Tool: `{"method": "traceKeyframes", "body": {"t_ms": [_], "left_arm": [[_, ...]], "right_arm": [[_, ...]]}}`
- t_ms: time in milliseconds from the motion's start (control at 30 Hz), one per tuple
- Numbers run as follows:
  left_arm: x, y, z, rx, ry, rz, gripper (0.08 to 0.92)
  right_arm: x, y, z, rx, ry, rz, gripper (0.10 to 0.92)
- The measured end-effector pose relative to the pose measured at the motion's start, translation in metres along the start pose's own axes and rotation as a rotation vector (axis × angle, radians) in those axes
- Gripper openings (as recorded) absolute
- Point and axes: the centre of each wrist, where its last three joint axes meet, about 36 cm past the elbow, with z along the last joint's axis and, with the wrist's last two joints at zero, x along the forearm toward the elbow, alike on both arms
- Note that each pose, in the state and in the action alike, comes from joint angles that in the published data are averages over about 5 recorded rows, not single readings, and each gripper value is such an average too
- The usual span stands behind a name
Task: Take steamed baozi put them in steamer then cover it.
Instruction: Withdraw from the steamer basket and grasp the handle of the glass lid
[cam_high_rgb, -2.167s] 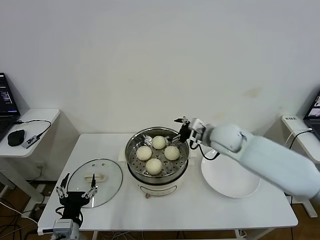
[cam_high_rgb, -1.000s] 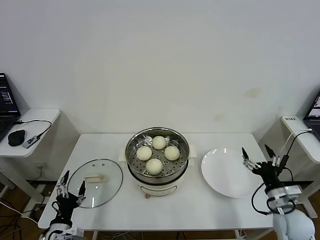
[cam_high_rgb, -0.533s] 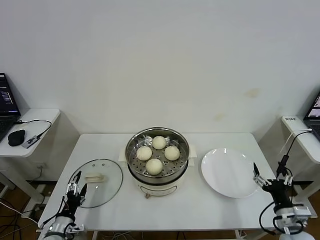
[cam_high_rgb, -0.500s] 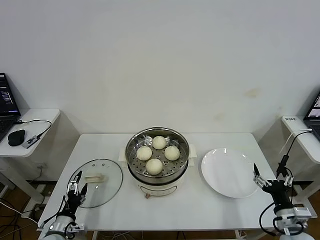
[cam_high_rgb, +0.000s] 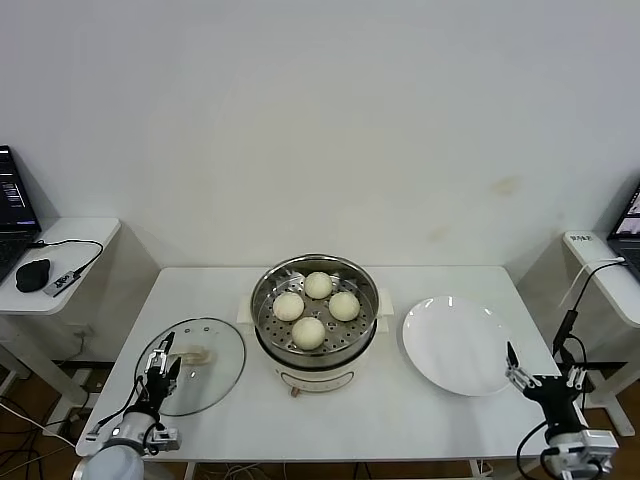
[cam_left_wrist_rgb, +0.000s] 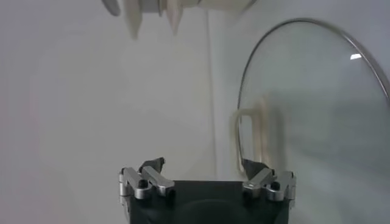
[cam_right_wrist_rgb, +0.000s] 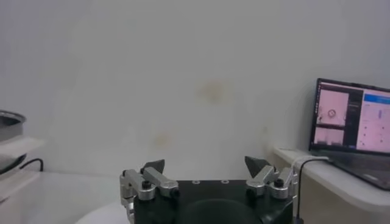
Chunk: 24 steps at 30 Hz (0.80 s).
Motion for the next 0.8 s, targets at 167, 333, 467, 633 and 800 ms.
{"method": "traceKeyframes", "body": {"t_ms": [167,333,467,633,800], "left_arm": [[-0.009,-0.002,-0.005,-0.002,-0.009,0.003,0.823],[-0.02,-0.003,-0.007,-0.005,-0.013,0.007,0.823],[-0.029,-0.002,-0.006,-0.006,-0.007,0.005,0.823],[-0.038,-0.001,-0.002,-0.011,0.001,0.006,0.823],[-0.045,-0.003,-0.002,-0.007,0.003,0.011,0.823]], "right_arm": [[0.002,0.001,0.001,0.005,0.006,-0.001,0.823],[0.004,0.003,0.002,0.006,0.012,-0.004,0.823],[0.006,0.003,0.003,0.01,0.015,-0.005,0.823],[0.006,0.005,0.005,0.01,0.018,-0.006,0.823],[0.005,0.008,0.006,0.007,0.019,-0.011,0.823]]}}
